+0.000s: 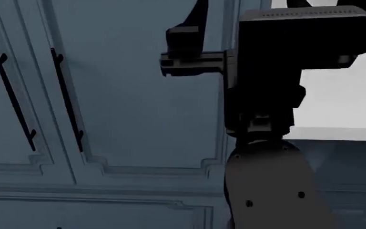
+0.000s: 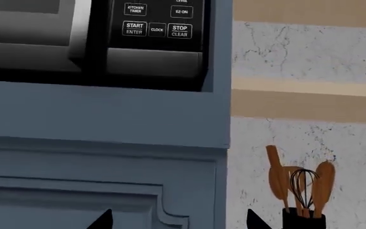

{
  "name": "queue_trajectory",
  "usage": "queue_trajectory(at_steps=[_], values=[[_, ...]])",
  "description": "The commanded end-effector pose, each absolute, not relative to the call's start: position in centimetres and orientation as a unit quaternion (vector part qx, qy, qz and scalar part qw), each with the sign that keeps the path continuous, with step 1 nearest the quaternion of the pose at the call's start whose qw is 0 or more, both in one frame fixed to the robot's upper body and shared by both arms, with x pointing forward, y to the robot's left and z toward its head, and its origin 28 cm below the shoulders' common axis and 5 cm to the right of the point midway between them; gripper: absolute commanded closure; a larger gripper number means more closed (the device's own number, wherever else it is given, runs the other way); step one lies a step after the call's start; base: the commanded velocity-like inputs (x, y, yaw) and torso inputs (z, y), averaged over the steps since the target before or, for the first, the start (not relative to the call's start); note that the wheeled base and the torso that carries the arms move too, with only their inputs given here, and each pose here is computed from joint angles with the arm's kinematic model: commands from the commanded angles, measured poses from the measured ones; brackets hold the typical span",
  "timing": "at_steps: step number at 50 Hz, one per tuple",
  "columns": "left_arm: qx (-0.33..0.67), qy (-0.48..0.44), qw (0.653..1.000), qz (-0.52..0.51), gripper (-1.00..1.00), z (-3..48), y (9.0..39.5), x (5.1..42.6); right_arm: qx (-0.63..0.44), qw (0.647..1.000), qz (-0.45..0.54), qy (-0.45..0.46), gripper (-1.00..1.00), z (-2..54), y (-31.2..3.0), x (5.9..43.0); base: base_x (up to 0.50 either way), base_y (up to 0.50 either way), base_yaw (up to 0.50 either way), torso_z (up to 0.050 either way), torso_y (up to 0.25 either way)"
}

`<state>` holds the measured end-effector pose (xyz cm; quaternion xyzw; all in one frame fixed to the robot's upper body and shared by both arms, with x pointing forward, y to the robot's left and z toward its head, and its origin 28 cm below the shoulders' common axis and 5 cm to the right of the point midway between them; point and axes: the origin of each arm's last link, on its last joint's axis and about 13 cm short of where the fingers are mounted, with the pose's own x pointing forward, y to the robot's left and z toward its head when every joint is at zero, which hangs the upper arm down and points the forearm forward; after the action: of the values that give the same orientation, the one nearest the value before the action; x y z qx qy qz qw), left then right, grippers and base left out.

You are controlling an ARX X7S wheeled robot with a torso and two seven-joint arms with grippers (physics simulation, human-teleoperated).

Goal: Press the stop button on the microwave

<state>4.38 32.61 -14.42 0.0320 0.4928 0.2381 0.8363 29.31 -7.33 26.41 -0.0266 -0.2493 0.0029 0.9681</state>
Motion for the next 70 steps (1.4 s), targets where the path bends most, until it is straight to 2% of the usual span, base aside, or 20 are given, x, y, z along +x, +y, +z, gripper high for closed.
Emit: queue_trajectory(at_steps=[1,7,16,26,33,45,70], values=[[0.022,0.521,0.819,0.241,-1.0,-14.7,32.4,2.9,-0.03,0.962,0.015,-0.272,-1.0,33.9,-7.0,29.7,0.0,0.0,0.0,0.0,0.0],[0.022,0.521,0.819,0.241,-1.0,-14.7,32.4,2.9,-0.045,0.956,0.0,-0.288,-1.0,40.1,-6.6,30.9,0.0,0.0,0.0,0.0,0.0],[0.022,0.521,0.819,0.241,-1.0,-14.7,32.4,2.9,-0.051,0.964,-0.007,-0.26,-1.0,46.2,-5.2,34.3,0.0,0.0,0.0,0.0,0.0],[0.022,0.521,0.819,0.241,-1.0,-14.7,32.4,2.9,-0.055,0.958,-0.029,-0.281,-1.0,51.5,-4.8,34.1,0.0,0.0,0.0,0.027,0.062],[0.022,0.521,0.819,0.241,-1.0,-14.7,32.4,2.9,-0.051,0.956,-0.035,-0.287,-1.0,52.8,-5.1,33.4,0.0,0.0,0.0,0.0,0.0],[0.022,0.521,0.819,0.241,-1.0,-14.7,32.4,2.9,-0.051,0.959,-0.042,-0.274,-1.0,54.0,-5.4,34.4,0.0,0.0,0.0,0.0,0.0],[0.022,0.521,0.819,0.241,-1.0,-14.7,32.4,2.9,-0.02,0.974,-0.068,-0.217,-1.0,53.4,-4.9,34.4,0.0,0.0,0.0,0.002,0.011]])
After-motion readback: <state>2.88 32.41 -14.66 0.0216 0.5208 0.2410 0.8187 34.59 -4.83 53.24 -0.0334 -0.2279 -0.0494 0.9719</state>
